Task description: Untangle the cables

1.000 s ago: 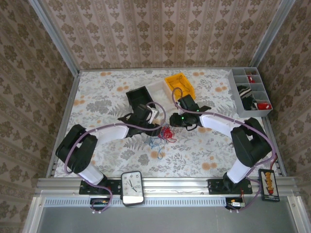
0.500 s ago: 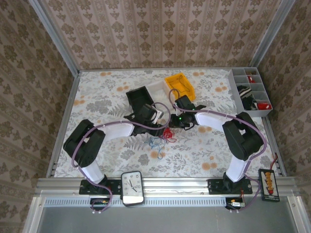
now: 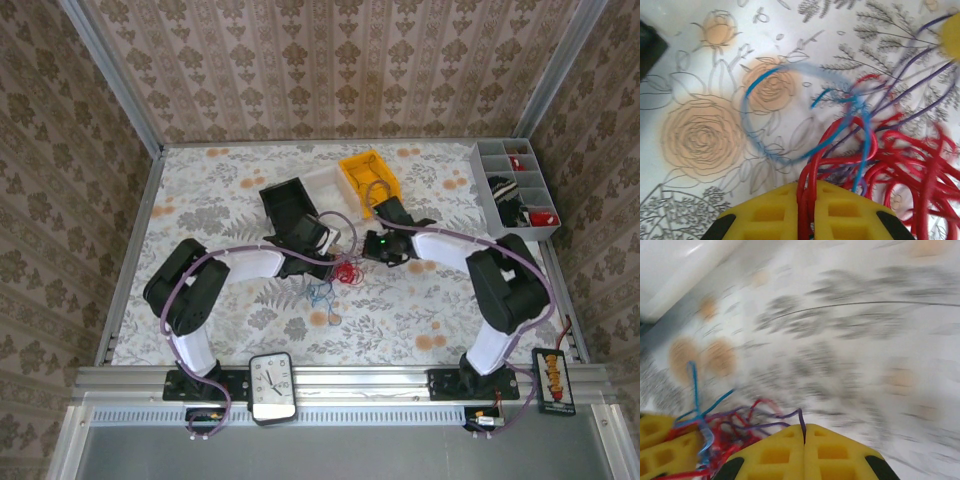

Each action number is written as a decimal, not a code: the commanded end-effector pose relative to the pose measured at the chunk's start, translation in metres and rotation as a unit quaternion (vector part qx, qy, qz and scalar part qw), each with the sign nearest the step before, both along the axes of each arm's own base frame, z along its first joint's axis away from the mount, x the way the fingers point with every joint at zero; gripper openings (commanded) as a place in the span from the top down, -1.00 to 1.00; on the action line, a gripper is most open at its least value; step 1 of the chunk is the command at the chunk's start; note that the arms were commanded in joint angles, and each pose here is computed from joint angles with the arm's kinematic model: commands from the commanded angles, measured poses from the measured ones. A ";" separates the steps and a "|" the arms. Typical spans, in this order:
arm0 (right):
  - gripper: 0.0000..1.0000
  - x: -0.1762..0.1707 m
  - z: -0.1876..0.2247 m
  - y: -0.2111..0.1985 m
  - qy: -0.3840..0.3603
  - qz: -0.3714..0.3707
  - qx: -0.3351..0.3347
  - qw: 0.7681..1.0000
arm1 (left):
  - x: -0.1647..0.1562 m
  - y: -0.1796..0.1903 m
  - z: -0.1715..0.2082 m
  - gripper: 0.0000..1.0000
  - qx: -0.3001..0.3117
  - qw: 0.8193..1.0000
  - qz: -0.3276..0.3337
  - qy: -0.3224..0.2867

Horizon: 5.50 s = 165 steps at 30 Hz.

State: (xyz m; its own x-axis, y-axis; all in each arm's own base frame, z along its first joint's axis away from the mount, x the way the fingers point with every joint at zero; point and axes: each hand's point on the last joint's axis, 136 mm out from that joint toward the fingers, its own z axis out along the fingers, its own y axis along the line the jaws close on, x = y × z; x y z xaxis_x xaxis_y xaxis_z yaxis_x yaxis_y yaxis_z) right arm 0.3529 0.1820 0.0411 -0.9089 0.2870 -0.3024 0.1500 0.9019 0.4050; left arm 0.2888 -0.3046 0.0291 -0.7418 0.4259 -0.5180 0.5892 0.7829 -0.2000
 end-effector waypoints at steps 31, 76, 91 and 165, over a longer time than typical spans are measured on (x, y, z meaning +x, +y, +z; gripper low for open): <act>1.00 -0.026 0.101 -0.325 -0.105 -0.499 -0.060 0.858 | 0.008 0.094 -0.025 0.74 0.089 0.986 0.138 0.016; 1.00 -0.011 0.180 -0.282 -0.217 -0.395 -0.112 0.886 | 0.014 0.096 0.004 1.00 0.066 0.973 0.218 0.020; 1.00 0.063 0.401 -0.120 -0.444 -0.102 -0.050 0.889 | 0.044 0.066 0.014 1.00 0.046 0.967 0.249 0.007; 1.00 0.209 0.149 -0.032 -0.216 -0.002 -0.021 0.976 | 0.048 0.086 -0.002 1.00 0.084 0.952 0.294 0.031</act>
State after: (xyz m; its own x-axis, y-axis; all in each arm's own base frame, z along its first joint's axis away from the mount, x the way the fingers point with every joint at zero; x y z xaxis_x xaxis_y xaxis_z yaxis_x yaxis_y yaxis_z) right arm 0.5714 0.1398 0.2251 -0.6130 0.2560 -0.7475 -0.0423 0.9341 0.3546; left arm 0.3363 -0.2227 0.0307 -0.8919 0.0102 -0.4520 0.0522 0.9954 -0.0805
